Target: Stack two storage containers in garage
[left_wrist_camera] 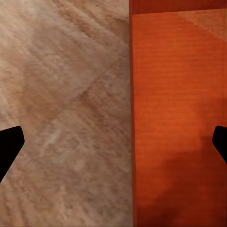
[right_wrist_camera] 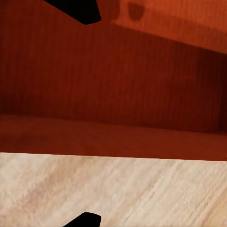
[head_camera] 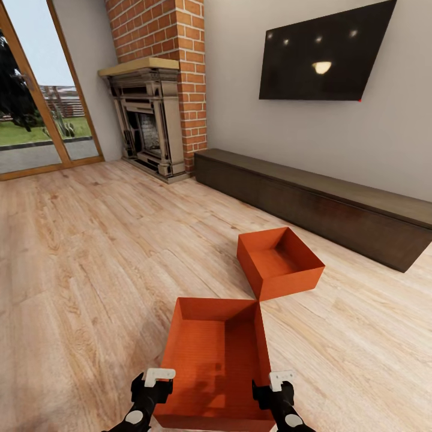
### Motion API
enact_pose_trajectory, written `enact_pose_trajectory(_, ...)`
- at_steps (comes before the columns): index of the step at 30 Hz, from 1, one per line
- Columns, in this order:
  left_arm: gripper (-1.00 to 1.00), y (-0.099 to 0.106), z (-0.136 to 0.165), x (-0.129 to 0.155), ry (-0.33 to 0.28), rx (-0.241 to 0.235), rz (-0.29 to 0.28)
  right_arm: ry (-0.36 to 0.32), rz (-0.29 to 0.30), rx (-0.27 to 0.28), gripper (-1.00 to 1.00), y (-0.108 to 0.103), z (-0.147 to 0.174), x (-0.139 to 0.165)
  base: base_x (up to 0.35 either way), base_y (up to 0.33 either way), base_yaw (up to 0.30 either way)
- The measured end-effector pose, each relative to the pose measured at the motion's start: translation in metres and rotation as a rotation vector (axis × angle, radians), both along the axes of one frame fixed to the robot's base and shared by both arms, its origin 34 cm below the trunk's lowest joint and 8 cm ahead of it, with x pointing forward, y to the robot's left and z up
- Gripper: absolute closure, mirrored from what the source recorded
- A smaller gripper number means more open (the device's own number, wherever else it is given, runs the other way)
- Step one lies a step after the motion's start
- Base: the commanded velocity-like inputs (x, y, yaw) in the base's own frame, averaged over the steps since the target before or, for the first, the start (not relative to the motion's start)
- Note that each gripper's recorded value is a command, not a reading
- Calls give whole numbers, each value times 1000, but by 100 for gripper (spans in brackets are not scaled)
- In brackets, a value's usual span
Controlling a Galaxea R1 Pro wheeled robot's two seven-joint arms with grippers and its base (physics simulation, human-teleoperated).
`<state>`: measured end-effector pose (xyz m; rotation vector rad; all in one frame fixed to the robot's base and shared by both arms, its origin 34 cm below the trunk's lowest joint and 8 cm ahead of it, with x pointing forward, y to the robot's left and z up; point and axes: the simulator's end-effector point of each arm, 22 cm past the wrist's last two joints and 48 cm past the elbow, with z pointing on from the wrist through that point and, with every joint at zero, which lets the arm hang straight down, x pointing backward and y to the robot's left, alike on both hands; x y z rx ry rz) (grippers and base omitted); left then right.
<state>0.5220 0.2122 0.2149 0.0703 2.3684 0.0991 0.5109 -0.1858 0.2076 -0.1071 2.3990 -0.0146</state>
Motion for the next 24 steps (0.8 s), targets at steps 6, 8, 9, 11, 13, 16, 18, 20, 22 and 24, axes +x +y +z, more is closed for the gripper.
enact_pose_trajectory(6, -100, -1, 0, 0, 0, -1, 0, 0, -2, -2, -100, -1, 0, 0, 0, 0, 0)
enact_pose_trajectory(8, -100, -1, 0, 0, 1, -1, 2, -1, -2, -3, -100, -1, 0, 0, 0, 0, 0)
enact_pose_trajectory(9, -100, 0, 0, 0, 1, -1, 2, -1, -3, -3, -100, -1, 0, 0, 0, 0, 0)
enact_pose_trajectory(11, -100, 0, 0, 0, 2, -1, 3, -1, -3, -3, -100, -1, 0, 0, 0, 0, 0)
enact_pose_trajectory(13, -100, 0, 0, 0, 1, -2, 4, -1, -3, -3, -100, -1, 0, 0, 0, 0, 0)
enact_pose_trajectory(16, -100, 1, 0, 0, 1, -1, 5, -1, -3, -3, -100, -1, 0, 0, 0, 0, 0)
enact_pose_trajectory(18, 100, 1, 0, 0, 1, -1, 6, -1, -3, -4, -100, -1, 0, 0, 0, 0, 0)
enact_pose_trajectory(20, 100, 1, 0, 0, 2, -2, 7, -2, -4, -4, -100, -1, 0, 0, 0, 0, 0)
enact_pose_trajectory(22, 100, 0, 0, 0, 2, -1, 0, -2, -4, -4, -100, -1, 0, 0, 0, 0, 0)
enact_pose_trajectory(24, 100, 1, 0, -1, 2, -3, 7, -3, -4, -4, -100, -1, 0, 1, 0, 0, 0)
